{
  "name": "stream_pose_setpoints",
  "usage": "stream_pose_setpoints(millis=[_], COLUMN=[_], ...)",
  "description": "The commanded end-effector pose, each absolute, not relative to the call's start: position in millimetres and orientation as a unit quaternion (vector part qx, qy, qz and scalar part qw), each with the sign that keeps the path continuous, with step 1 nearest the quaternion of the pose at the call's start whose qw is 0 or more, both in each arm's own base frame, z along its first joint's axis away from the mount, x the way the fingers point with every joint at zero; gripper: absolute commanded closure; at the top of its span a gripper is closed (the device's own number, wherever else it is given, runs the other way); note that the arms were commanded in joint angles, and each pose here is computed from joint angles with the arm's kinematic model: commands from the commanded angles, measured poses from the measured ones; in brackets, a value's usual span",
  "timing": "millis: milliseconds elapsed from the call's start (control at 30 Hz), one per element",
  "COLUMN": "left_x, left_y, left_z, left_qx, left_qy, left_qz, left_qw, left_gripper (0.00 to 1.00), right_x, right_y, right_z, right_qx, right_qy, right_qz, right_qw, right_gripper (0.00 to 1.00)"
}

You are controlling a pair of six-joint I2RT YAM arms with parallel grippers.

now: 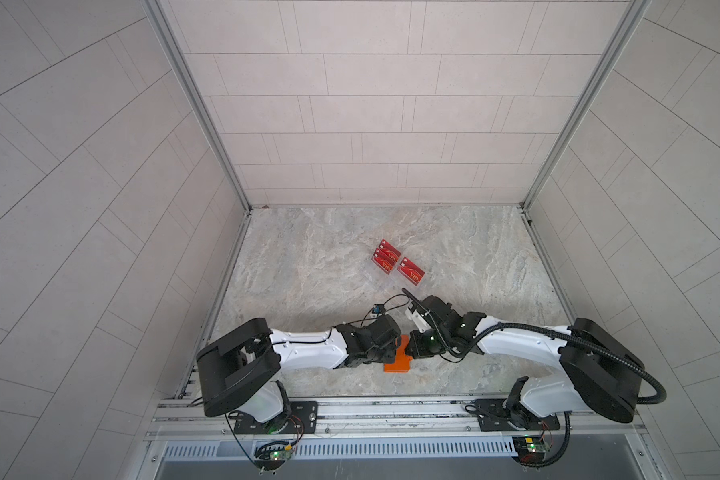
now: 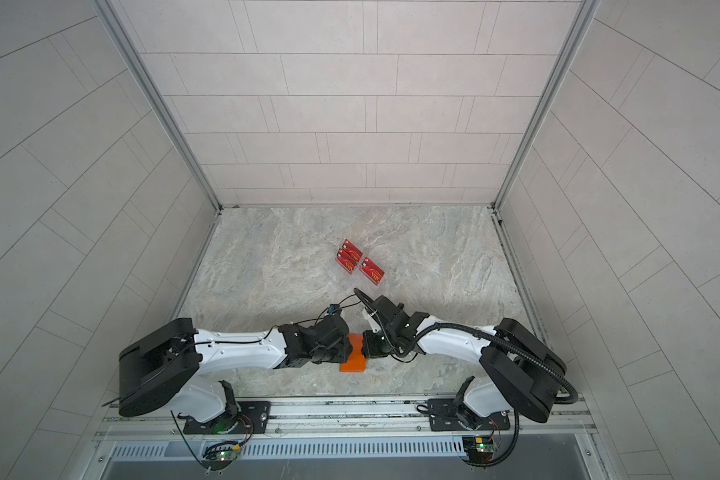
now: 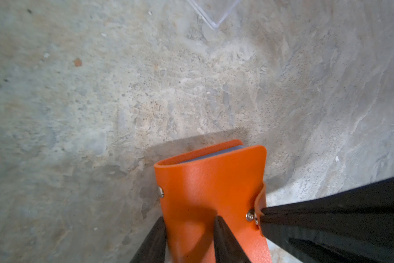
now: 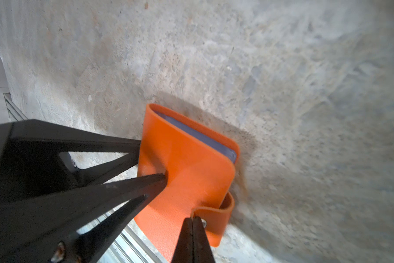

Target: Put the credit cards into the card holder

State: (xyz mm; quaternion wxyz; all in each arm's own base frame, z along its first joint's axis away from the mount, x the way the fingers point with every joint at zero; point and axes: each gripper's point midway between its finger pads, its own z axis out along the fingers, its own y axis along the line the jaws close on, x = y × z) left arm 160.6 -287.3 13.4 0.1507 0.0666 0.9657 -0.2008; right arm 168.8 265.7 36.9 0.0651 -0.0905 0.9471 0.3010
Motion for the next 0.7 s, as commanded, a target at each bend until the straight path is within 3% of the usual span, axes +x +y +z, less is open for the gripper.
stream_pose_setpoints(millis=[0,667], left_x=[115.8,116.2], left_y=[-229.4,-229.8], left_z=[-37.5,-36.3], left_qx=[0.08,0.08], left_qy=[0.992,0.992], left_qz=[-0.09,-0.089], left_qw=[0.047,0.047], left_gripper=[0.61,0.61], right_x=[169.0,145.1], right_y=[267.7,246.0], right_z=[34.0,-1.2], right_qx=[-0.084,-0.099], right_qy=[0.947,0.967], right_qz=[0.304,0.235], right_qw=[0.067,-0.003], right_gripper=[1.0,1.0])
